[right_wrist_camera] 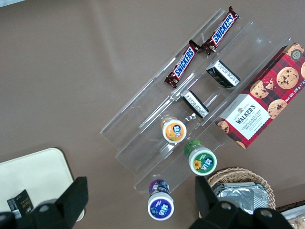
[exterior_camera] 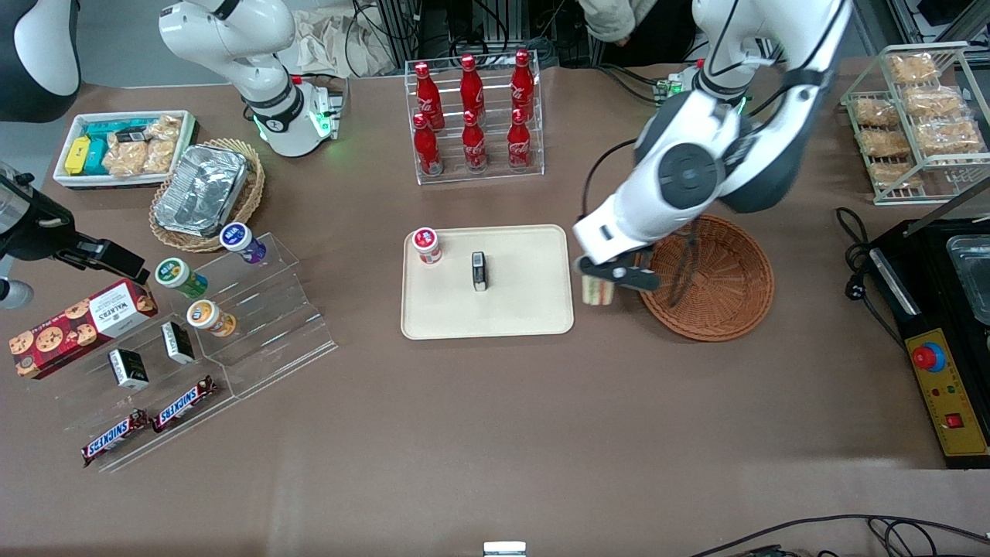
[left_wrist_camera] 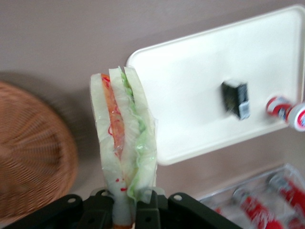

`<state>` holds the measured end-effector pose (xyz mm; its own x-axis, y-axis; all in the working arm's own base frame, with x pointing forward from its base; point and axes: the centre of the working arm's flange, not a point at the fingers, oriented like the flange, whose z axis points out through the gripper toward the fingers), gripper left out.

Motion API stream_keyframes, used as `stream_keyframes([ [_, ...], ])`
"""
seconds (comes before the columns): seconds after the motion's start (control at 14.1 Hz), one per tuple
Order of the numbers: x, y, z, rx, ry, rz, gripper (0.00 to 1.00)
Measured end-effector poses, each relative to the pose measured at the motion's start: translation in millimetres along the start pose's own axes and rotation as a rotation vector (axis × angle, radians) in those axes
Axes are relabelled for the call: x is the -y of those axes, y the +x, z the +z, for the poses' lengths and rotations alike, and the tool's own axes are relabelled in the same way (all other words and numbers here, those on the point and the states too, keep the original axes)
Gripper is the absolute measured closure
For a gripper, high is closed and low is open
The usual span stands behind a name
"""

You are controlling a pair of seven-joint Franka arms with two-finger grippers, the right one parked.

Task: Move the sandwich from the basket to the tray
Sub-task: 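Carry the held sandwich over the basket toward the cream tray, then lower the sandwich onto the tray beside the black box and release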

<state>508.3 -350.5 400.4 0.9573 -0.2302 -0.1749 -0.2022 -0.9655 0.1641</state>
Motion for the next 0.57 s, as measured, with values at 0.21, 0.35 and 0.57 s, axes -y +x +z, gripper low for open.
stream_keyframes([
  [0.21, -26.2, 17.9, 49.6, -0.049, -0.033, -0.085, 0.84],
  [0.35, -36.2, 22.4, 72.8, -0.069, -0.014, -0.114, 0.84],
  [0.57, -39.5, 32.3, 97.1, -0.096, -0.031, -0.135, 0.84],
])
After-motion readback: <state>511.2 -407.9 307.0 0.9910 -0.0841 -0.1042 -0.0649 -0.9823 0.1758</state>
